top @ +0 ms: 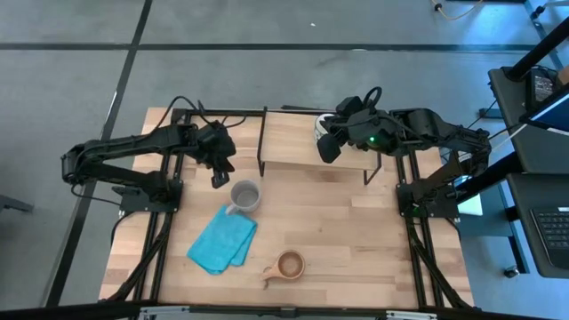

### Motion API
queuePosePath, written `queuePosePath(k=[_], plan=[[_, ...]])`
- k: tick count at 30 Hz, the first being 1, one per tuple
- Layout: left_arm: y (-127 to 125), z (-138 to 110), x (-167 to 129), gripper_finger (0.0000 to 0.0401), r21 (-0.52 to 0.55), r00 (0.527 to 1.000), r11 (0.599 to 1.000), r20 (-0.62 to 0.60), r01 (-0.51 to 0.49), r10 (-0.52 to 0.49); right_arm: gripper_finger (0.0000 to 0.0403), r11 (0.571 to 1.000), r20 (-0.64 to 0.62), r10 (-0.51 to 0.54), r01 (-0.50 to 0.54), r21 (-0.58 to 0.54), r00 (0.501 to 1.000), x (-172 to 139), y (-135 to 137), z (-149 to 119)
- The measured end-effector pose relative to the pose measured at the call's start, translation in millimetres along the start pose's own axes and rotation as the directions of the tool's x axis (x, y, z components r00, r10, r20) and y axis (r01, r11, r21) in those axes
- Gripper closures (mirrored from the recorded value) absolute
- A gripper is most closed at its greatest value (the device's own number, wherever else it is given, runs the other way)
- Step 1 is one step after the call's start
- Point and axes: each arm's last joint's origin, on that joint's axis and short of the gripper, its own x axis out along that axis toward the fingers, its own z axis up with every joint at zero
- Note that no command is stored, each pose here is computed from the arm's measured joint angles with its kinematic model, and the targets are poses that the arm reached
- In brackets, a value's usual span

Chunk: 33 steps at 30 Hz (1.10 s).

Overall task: Stack small to large cups/mugs on shelf
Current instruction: Put the gray mug on the shelf

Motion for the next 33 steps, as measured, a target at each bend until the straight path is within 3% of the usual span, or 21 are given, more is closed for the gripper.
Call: queuePosePath(k=[7, 15, 25, 28, 31, 33], plan=[[-0.3, -0.7, 0.3, 0.0369, -0.030, 0.999, 0.999, -0.004, -0.042, 0.042, 0.0327, 1.000, 0.000, 0.000, 0.000, 0.001, 1.000, 0.0, 0.0, 0.0], [-1.3, -0.8, 0.4, 0.0313, -0.134, 1.000, 0.991, -0.008, -0.007, 0.006, 0.0327, 1.000, -0.003, 0.003, -0.003, 0.000, 1.000, 0.1, 0.2, -0.2], [-8.5, -2.7, 6.3, 0.0306, -0.127, 0.999, 0.991, -0.043, -0.029, 0.023, 0.0327, 1.000, -0.022, -0.004, 0.004, -0.021, 1.000, 0.0, -0.9, -2.2], [-7.6, -6.0, 16.1, 0.0306, -0.213, 0.996, 0.976, -0.087, -0.045, 0.027, 0.0327, 1.000, -0.024, -0.006, 0.005, -0.023, 1.000, 0.0, -1.0, -2.5], [-5.6, -9.5, 25.9, 0.0308, -0.346, 0.990, 0.935, -0.138, -0.076, 0.029, 0.0327, 1.000, -0.025, -0.005, 0.005, -0.021, 1.000, 0.2, -0.9, -2.5], [-7.7, -7.2, 28.4, 0.0309, -0.359, 0.992, 0.931, -0.125, -0.059, 0.015, 0.0327, 1.000, -0.028, -0.001, 0.000, -0.022, 1.000, 0.2, -0.8, -2.6]])
